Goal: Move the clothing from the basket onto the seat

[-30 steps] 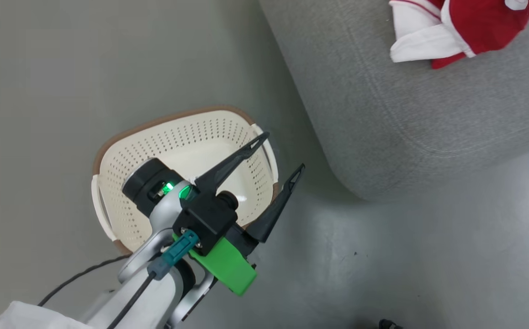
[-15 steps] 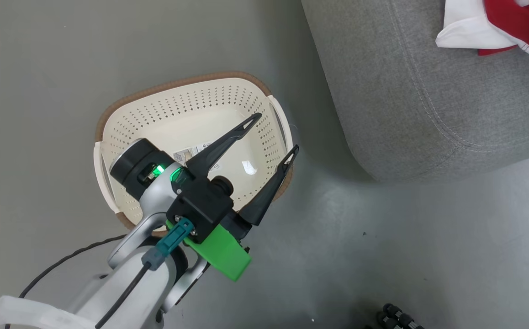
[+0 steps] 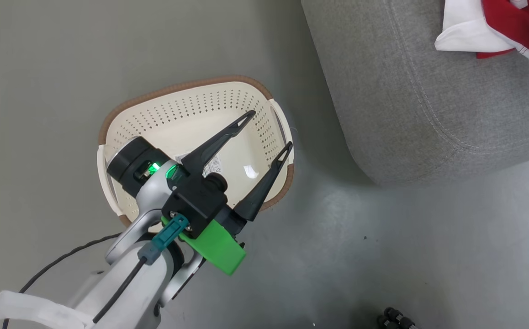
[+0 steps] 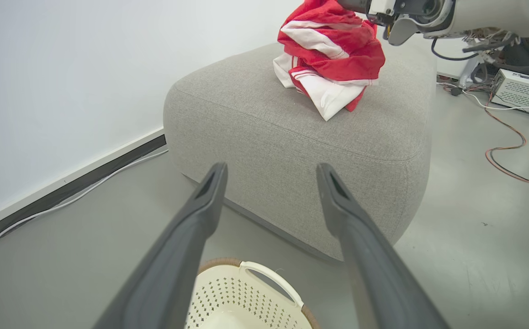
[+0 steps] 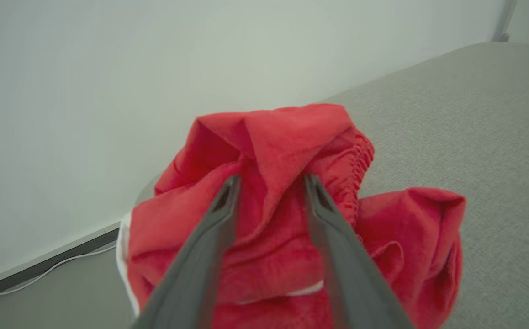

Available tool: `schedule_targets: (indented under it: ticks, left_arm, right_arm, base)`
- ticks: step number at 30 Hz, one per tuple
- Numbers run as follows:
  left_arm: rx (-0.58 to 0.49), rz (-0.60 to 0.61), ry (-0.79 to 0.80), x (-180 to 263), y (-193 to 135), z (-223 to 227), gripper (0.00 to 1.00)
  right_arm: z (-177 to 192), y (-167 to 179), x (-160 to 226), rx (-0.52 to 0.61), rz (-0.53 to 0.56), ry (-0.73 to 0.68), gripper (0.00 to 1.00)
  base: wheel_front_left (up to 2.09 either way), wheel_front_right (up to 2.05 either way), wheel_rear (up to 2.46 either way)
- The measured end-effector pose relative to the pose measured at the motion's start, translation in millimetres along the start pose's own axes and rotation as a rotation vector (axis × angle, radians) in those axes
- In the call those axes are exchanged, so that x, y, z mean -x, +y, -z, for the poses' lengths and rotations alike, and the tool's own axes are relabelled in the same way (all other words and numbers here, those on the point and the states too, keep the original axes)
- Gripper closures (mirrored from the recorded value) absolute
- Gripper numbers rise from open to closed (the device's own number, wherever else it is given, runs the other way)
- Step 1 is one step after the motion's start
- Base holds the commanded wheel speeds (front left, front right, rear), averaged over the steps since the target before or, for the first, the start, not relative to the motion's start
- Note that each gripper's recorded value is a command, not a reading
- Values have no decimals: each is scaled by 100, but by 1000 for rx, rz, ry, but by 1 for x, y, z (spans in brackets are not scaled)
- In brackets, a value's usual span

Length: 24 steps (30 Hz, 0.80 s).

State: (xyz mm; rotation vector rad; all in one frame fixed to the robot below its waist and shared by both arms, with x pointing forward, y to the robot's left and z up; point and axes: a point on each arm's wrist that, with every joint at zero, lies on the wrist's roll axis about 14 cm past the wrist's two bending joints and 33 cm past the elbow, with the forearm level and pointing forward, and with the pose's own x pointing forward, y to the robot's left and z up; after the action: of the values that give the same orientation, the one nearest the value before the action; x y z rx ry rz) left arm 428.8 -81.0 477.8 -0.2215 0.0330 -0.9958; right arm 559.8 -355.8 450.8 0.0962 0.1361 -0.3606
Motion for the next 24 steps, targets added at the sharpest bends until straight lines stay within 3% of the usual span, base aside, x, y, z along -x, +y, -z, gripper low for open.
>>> schedule_targets:
  ticks: [10,16,24]
  left_arm:
    - [-35,-26,-54,2,-1,-21,0]
    - [-61,-116,-94,8,13,-37,0]
    - [-55,-270,-114,31,31,-47,0]
  right_arm:
    - [5,4,24,62,-65,36,0]
    - [4,7,40,83,-103,39,0]
    - [-40,37,53,73,-202,-100,0]
  base:
    - [0,0,0]
    - [0,0,0]
    - [0,0,0]
